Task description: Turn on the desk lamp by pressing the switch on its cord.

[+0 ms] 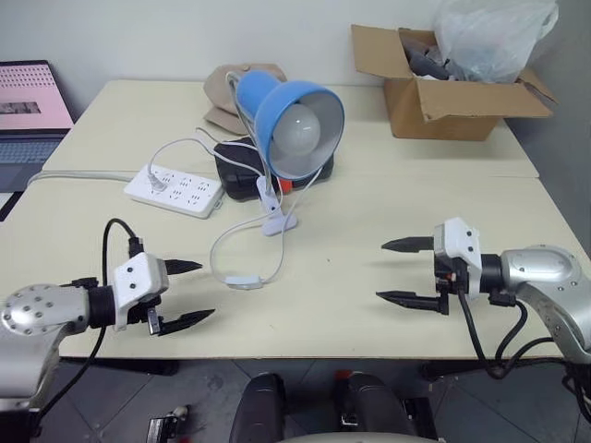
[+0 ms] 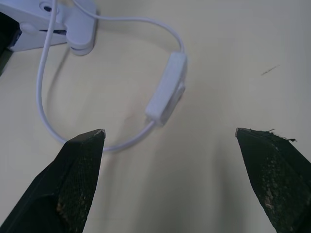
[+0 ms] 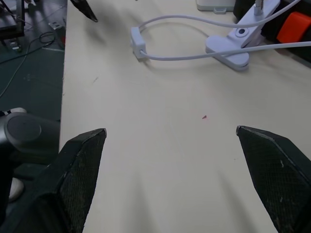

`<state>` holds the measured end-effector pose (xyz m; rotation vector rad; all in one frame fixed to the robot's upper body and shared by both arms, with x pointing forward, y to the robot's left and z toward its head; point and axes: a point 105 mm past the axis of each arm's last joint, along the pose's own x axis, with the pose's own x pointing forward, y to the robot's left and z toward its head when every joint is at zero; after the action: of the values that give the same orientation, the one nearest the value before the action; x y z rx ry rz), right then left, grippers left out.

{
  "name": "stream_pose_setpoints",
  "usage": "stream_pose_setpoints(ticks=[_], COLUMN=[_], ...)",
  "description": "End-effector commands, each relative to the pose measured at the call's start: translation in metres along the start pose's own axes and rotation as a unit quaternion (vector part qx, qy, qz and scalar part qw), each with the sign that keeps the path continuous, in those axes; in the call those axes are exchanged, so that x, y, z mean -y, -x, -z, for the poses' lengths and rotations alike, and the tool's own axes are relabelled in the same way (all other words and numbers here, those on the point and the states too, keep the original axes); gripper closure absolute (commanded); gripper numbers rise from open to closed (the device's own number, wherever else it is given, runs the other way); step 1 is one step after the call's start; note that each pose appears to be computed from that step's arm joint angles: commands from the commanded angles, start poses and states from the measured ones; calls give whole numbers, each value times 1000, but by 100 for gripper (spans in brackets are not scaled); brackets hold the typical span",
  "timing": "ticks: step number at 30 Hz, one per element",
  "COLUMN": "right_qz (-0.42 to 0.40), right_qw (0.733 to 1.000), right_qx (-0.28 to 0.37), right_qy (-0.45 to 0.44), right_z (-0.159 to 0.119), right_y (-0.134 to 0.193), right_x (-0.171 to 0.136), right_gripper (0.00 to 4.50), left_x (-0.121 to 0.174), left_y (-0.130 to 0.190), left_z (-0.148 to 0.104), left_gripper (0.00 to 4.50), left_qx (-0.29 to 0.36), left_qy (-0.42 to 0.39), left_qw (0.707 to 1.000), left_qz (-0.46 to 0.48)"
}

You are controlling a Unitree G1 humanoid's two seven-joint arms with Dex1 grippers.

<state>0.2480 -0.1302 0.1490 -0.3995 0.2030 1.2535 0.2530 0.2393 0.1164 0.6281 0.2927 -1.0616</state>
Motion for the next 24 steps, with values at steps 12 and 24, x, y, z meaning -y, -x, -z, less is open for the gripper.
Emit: stream_pose_setpoints(ticks=[12, 24], right_qz=[19, 31], right_qw=[1000, 999], right_qx=[8, 3], right_qy=[9, 11], right_z=[-15, -17], right_y=[2, 2], right_x=[-19, -20], right_gripper=[0, 0], left_x=[-21, -21], left_y=[-44, -55], left_z=[19, 13], left_gripper=[4, 113], left_qx=[-26, -11], left_qy=[-75, -94], left_qw=[995, 992], left_qz=[58, 85])
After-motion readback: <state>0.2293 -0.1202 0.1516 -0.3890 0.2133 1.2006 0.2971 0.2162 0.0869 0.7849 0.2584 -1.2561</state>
